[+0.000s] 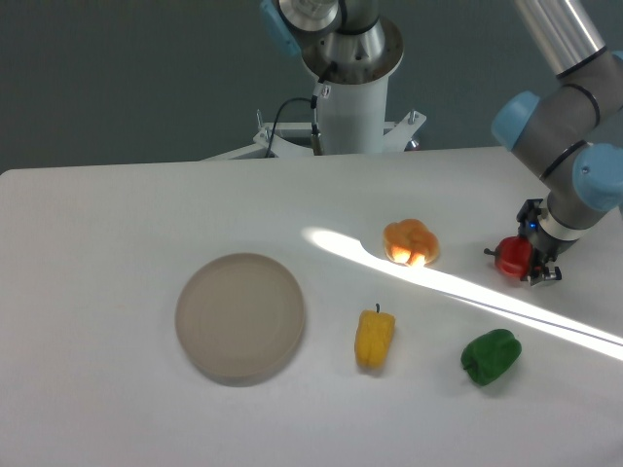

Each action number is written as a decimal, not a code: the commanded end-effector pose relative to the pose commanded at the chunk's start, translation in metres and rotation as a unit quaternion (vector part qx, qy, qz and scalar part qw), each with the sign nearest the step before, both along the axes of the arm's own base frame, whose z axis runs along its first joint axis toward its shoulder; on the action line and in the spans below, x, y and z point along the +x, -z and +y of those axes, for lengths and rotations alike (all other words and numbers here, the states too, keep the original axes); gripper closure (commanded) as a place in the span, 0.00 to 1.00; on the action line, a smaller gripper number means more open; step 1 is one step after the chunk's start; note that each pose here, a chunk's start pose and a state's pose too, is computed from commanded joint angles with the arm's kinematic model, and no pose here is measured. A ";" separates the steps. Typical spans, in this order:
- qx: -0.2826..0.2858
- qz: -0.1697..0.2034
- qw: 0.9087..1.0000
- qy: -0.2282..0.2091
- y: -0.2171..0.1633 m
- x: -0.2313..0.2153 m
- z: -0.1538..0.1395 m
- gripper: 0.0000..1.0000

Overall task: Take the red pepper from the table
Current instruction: 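Carry the held red pepper across the table toward the green pepper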

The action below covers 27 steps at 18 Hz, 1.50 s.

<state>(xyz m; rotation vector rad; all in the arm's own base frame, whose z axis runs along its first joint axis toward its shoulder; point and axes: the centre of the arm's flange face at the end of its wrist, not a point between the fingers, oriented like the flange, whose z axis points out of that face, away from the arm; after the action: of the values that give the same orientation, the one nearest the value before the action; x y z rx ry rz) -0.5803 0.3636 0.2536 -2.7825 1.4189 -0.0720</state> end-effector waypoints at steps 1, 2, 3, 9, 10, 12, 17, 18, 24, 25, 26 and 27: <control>0.005 0.009 1.000 0.001 -0.009 0.001 0.013 0.52; 0.009 0.019 1.000 0.005 -0.018 0.003 0.027 0.52; 0.013 0.028 1.000 0.005 -0.026 0.001 0.035 0.52; 0.036 0.065 0.997 -0.017 -0.065 0.013 0.096 0.52; 0.040 0.070 0.996 -0.025 -0.069 0.015 0.107 0.52; 0.051 0.083 0.995 -0.038 -0.085 0.020 0.125 0.52; 0.079 0.091 0.991 -0.056 -0.101 0.028 0.163 0.52; 0.086 0.090 0.991 -0.054 -0.103 0.028 0.167 0.52; 0.093 0.093 0.989 -0.072 -0.111 0.031 0.172 0.52; 0.095 0.095 0.988 -0.072 -0.115 0.030 0.173 0.52; 0.096 0.096 0.988 -0.072 -0.115 0.031 0.174 0.52; 0.095 0.096 0.988 -0.070 -0.115 0.032 0.176 0.52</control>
<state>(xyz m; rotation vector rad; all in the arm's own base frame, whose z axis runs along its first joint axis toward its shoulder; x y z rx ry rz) -0.5482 0.5393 0.3690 -2.7791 1.1850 0.3249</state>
